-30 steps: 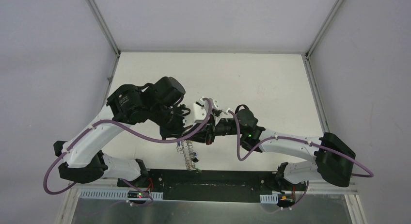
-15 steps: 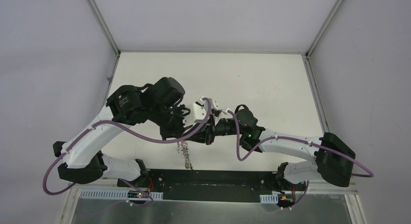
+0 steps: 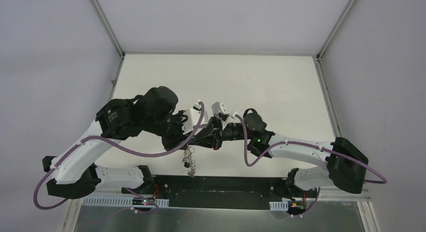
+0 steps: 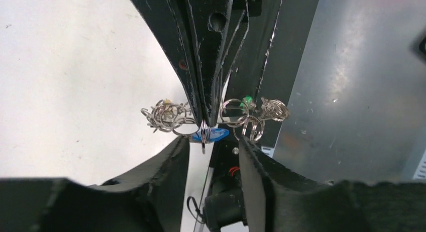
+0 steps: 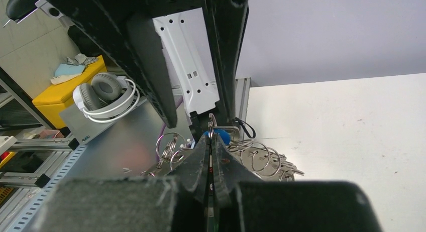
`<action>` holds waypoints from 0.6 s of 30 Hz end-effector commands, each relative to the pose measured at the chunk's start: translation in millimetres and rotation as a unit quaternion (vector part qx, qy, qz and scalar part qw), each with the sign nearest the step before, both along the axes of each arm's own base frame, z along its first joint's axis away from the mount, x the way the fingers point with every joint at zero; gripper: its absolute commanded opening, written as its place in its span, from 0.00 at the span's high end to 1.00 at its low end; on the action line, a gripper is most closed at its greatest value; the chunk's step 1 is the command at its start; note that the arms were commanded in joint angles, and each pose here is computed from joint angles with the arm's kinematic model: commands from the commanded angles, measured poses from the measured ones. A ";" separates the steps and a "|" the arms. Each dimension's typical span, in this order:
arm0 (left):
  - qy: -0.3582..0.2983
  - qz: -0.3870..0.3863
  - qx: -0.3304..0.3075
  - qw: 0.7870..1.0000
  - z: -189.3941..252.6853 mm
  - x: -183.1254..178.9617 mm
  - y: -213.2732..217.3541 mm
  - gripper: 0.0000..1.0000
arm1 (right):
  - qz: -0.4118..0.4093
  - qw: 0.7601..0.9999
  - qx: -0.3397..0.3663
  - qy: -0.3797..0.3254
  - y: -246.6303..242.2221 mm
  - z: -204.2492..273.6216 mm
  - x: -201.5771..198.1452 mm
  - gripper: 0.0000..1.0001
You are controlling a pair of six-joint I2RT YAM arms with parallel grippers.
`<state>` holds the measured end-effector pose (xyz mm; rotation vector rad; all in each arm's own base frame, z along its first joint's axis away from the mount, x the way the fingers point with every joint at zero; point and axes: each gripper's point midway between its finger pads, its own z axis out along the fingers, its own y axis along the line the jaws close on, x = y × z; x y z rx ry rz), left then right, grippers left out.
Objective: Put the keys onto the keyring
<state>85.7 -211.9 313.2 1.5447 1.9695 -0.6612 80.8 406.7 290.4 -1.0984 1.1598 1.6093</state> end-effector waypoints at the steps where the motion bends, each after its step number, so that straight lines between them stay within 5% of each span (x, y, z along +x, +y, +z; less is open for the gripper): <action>1: -0.044 0.022 -0.087 0.995 22.2 2.0 -1.1 0.54 | -0.008 0.998 0.053 -0.032 -8.1 32.5 -1.9 1.00; 6: -0.090 0.051 -0.166 0.981 28.1 3.9 10.3 0.48 | -0.008 0.998 0.053 -0.034 -10.5 33.2 -2.9 1.00; 12: -0.151 0.030 -0.305 0.940 41.3 -6.5 13.5 0.49 | 0.001 0.998 0.055 -0.039 -12.5 35.8 -6.8 1.00; 18: -0.190 0.020 -0.345 0.919 34.1 -7.8 17.5 0.53 | 0.006 0.998 0.054 -0.040 -12.5 36.1 -8.3 1.00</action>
